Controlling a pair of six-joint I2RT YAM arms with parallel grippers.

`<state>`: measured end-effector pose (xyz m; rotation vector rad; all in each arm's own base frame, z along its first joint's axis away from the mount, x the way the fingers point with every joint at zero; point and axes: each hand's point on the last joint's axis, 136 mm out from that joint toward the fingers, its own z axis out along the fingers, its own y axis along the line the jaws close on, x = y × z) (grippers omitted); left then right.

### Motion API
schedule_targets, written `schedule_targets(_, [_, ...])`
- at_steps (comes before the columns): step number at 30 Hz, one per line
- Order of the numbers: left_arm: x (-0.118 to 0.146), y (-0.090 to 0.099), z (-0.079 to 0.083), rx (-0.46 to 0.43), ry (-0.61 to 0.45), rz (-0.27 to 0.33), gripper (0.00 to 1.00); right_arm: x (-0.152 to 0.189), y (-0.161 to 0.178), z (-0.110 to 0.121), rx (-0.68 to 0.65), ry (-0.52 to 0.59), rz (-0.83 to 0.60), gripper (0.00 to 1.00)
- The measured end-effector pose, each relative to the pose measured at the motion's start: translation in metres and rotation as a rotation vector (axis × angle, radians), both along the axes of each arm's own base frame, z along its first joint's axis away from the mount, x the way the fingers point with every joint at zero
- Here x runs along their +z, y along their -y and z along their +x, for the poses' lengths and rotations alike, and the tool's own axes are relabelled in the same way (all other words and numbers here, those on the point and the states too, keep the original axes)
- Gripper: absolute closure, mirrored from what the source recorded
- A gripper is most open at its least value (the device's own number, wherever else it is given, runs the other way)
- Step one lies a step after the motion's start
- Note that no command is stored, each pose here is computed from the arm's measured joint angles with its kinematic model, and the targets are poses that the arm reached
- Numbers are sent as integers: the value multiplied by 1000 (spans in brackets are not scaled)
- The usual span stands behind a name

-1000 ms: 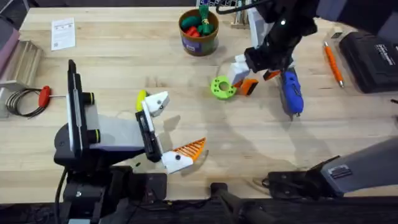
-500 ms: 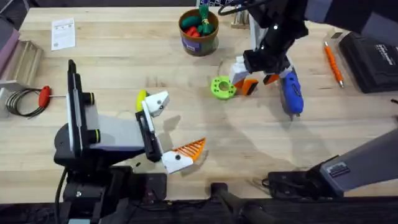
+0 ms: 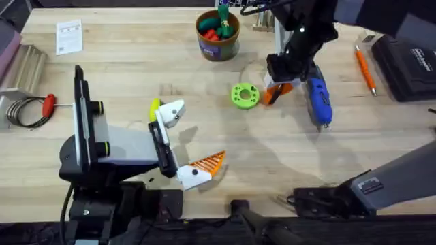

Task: Pick up the gripper from the table and insert it into the empty holder that is missing its gripper. Then pick up a screw, insert it into the mounting hole, and use the screwdriver to tighten it. Finally, clean up the table by picking up the vegetable and placing it into the bucket.

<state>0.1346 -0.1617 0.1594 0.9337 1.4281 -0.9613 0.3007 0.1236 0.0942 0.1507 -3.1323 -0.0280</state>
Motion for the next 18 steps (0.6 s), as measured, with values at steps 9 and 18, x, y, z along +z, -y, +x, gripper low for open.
schedule_targets(9, [0, 0, 0, 0, 0, 0, 15, 10, 3, 0, -10, 26, 10, 991])
schedule_targets(18, [0, 0, 0, 0, 0, 0, 15, 92, 14, -5, -46, 277, 107, 992])
